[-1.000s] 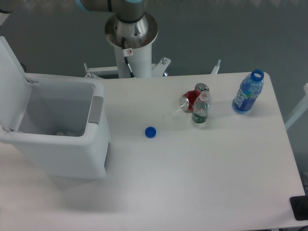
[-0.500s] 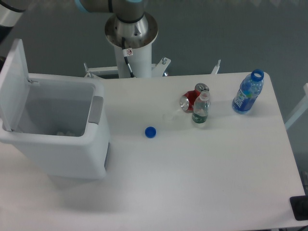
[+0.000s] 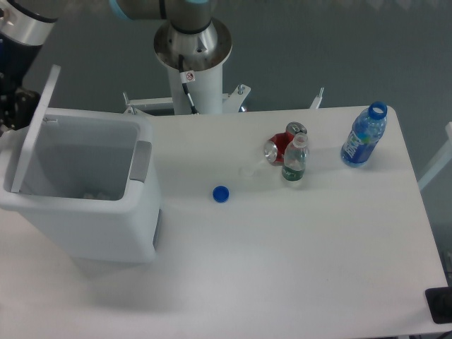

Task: Close the trash can

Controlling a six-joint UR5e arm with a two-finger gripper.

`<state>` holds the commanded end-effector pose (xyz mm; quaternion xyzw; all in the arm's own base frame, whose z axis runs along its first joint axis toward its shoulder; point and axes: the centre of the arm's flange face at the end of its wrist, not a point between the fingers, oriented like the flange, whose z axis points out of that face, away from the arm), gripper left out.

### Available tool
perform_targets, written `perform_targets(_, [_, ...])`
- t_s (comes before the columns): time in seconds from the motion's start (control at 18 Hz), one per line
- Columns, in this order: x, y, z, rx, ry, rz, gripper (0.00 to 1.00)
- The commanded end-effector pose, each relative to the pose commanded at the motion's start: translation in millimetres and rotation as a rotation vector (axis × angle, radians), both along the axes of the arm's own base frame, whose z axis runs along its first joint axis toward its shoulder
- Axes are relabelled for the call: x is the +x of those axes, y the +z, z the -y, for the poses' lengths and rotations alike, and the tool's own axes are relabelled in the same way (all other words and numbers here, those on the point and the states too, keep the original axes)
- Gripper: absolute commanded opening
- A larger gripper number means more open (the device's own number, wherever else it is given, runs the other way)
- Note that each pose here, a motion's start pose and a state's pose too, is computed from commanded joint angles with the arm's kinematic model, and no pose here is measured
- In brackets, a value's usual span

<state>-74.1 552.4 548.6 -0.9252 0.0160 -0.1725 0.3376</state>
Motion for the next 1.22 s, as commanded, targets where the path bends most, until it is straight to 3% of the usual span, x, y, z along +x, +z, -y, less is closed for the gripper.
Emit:
perform_targets(0.89, [-34,-29,8,-0.136,0.138,-0.170,0.99])
perform_targets(1.22, [-42,-30,11,-0.144,0.158,-0.174,0.60])
